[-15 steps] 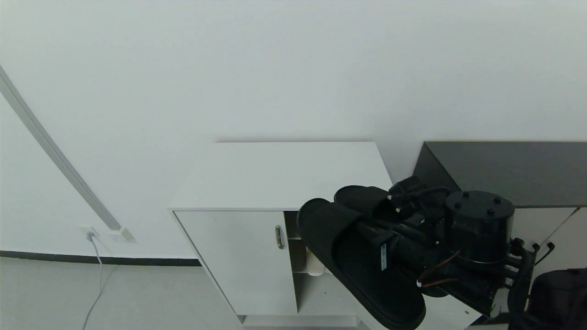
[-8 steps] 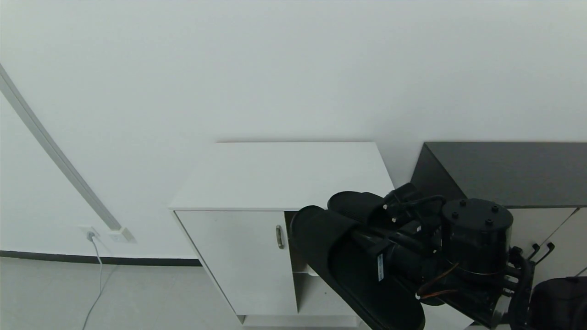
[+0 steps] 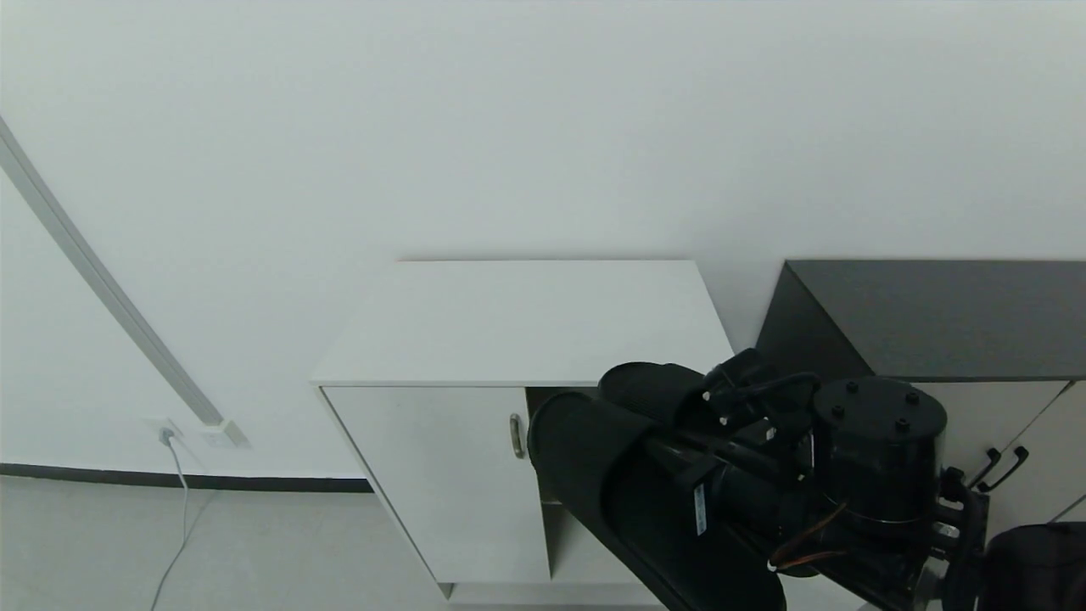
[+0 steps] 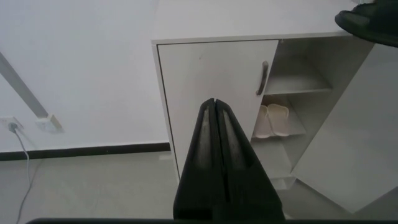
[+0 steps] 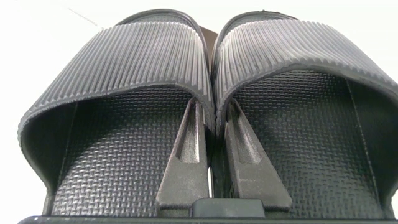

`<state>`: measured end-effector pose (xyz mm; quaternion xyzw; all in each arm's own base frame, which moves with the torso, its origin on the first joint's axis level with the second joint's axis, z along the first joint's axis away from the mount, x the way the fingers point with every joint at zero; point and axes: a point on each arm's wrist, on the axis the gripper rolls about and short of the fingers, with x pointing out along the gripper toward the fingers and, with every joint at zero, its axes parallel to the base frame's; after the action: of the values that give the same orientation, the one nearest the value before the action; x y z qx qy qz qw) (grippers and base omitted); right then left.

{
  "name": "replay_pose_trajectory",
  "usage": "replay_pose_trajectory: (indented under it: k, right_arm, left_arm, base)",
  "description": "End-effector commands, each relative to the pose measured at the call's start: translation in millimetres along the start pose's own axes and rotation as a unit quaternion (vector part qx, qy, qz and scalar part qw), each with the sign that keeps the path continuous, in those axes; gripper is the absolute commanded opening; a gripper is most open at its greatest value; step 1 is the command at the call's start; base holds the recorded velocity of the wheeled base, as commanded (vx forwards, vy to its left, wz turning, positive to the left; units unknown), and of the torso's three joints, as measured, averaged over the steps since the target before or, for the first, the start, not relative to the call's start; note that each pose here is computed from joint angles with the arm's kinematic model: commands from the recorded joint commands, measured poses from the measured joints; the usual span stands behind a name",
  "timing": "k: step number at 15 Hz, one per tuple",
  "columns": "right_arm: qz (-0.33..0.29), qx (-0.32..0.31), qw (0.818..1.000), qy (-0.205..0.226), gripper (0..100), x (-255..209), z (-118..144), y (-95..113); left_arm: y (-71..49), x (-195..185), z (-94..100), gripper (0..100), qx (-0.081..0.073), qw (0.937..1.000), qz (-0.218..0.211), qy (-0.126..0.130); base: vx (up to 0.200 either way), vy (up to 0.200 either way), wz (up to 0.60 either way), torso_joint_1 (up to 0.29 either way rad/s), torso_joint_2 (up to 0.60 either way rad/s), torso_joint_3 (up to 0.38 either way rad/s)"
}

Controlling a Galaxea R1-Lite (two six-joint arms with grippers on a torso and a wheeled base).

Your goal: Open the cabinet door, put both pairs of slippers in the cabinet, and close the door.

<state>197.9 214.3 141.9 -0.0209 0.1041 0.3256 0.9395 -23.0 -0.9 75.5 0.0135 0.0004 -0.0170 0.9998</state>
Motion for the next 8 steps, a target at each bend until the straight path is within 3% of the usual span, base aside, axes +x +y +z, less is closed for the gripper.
replay_pose_trajectory:
  k: [1,8]
  right_arm:
    - [0.002,-0.001,1.000,0.003,0,0,-2,1]
    - [0.009,-0.006,1.000,0.024,0,-6,-14,5]
  left_arm:
    - [0.0,0,-0.1,0,0.000,1.0000,0.000,0.001]
    - [0.0,0,0.4,0,-0.002,1.0000,0.000,0.000]
  base:
    - [0.000,0.000,0.00,-0.139,0.33,0.183]
    - [0.000,0.000,0.00,-0.155,0.35,0.193]
